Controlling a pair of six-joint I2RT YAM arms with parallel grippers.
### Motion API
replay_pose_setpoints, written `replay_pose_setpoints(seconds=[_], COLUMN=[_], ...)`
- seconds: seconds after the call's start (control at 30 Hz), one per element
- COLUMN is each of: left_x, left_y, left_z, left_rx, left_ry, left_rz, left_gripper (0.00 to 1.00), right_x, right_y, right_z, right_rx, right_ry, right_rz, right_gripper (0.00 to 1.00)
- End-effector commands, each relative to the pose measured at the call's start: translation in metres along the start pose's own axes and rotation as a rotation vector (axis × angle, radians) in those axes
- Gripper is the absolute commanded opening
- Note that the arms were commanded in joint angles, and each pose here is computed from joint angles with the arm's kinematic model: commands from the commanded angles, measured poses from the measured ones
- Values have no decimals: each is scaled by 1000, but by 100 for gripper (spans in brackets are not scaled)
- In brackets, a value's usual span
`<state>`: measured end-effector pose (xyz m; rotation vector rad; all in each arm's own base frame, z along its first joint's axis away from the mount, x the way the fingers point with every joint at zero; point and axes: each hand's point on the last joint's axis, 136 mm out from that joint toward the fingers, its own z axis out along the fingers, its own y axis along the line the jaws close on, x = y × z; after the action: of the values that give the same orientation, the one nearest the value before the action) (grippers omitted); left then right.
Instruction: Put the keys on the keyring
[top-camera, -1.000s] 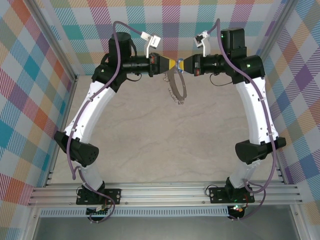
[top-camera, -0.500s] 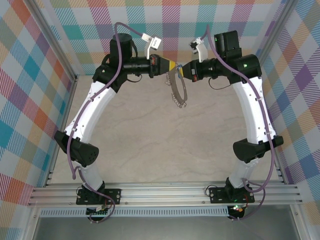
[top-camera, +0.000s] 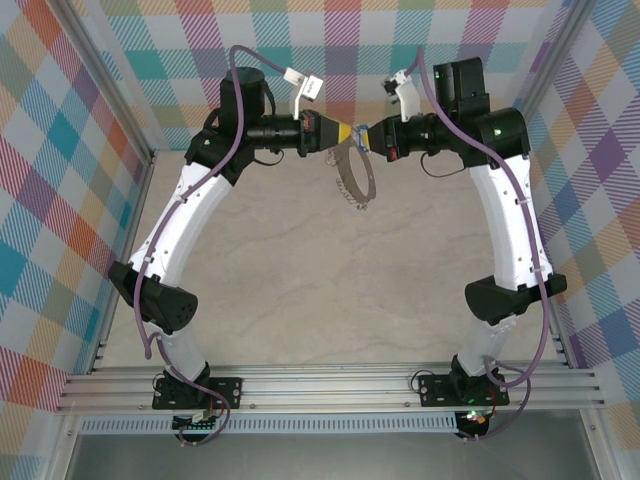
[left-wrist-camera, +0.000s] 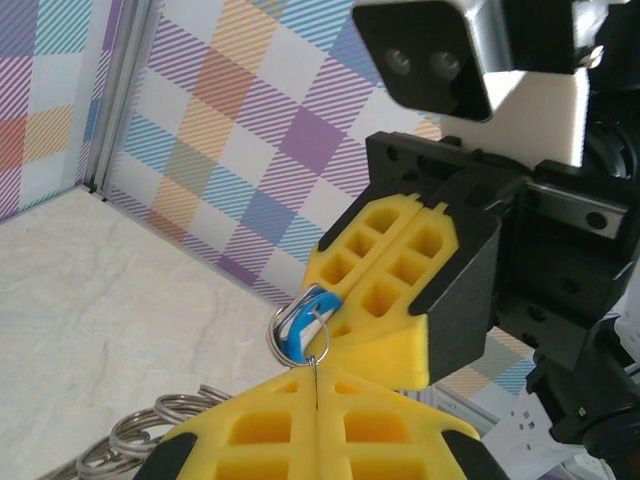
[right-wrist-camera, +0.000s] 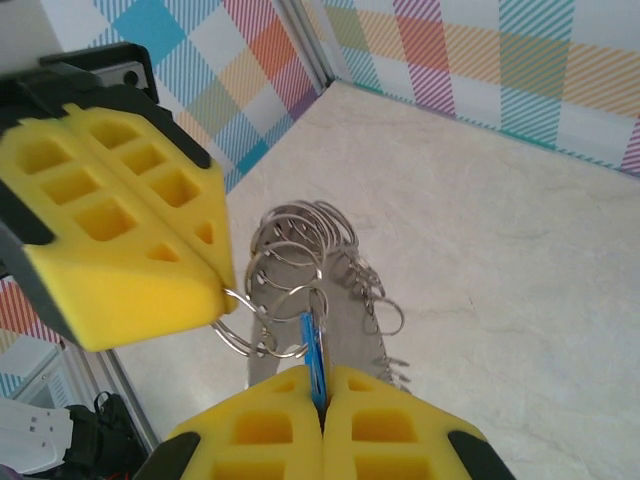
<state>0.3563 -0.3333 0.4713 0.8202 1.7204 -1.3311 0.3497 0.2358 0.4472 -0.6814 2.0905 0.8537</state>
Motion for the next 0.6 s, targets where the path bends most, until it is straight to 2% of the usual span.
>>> replay_pose_setpoints(seconds=[0.0,0.57], left_x=[-10,-4], left_y=[-21,-23], left_z=[-7,-6], left_rx=[49,56], left_ry=[-19,1], left_rz=[53,46], left_gripper=[0,0], right_x=[-5,-14], right_y=[2,11], right_z=[-1,2], right_rx=[-15,-35], right_ry=[-12,-38], right_rz=[2,0], right_gripper=[0,0])
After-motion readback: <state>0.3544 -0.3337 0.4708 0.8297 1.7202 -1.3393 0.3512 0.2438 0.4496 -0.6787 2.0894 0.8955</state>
